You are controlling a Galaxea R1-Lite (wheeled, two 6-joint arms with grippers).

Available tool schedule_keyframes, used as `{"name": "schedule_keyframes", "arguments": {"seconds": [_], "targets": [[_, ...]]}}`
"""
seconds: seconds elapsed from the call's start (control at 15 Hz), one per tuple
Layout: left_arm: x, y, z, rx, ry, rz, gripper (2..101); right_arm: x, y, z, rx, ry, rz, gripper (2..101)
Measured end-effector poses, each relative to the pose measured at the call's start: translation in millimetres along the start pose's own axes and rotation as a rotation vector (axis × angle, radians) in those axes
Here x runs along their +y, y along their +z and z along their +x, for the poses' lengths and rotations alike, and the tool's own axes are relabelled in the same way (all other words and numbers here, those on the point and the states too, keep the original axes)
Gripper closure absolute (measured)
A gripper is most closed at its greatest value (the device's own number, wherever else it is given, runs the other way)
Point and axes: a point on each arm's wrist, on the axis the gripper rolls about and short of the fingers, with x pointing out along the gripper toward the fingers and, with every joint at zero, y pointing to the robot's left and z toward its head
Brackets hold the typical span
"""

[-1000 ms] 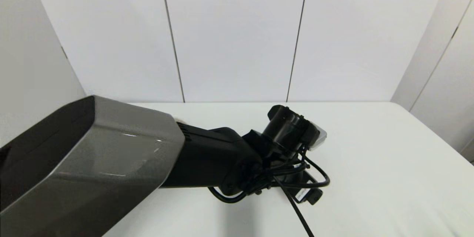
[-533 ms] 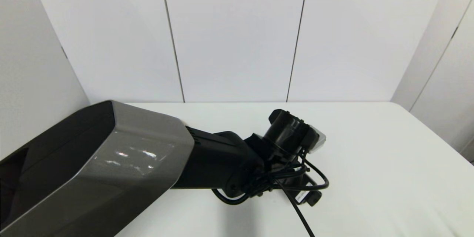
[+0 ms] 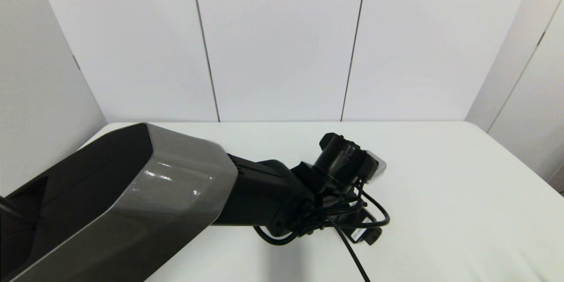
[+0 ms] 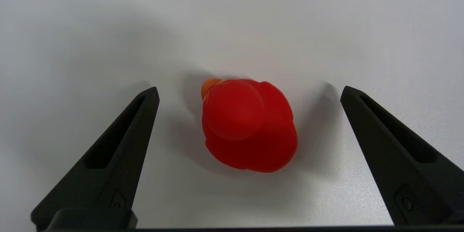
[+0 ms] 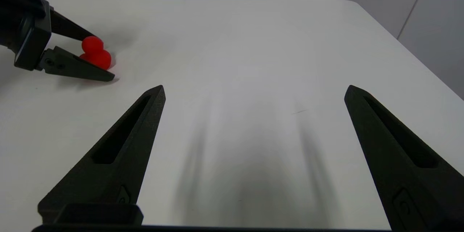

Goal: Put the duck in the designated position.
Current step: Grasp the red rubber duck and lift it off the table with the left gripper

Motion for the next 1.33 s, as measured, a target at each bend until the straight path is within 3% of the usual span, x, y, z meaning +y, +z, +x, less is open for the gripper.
{"name": "schedule_keyframes", "arguments": {"seconds": [0.47,0.6,0.93,1.0,1.33], "targets": [[0,-3,1,0.010,-0.001,-0.003,3.4,0.0,0,0,0.000,0.000,0.001,4.3],[0,-3,1,0.008,-0.001,-0.004,24.6,0.0,0,0,0.000,0.000,0.000,4.3],[1,1,1,-0.026,0.004,-0.006,62.6,0.0,0,0,0.000,0.000,0.001,4.3],[1,2,0,-0.029,0.005,-0.006,86.3,0.0,0,0,0.000,0.000,0.000,4.3],[4,0,-12,-0.026,0.010,-0.017,86.2,0.0,0,0,0.000,0.000,0.000,4.3]]}}
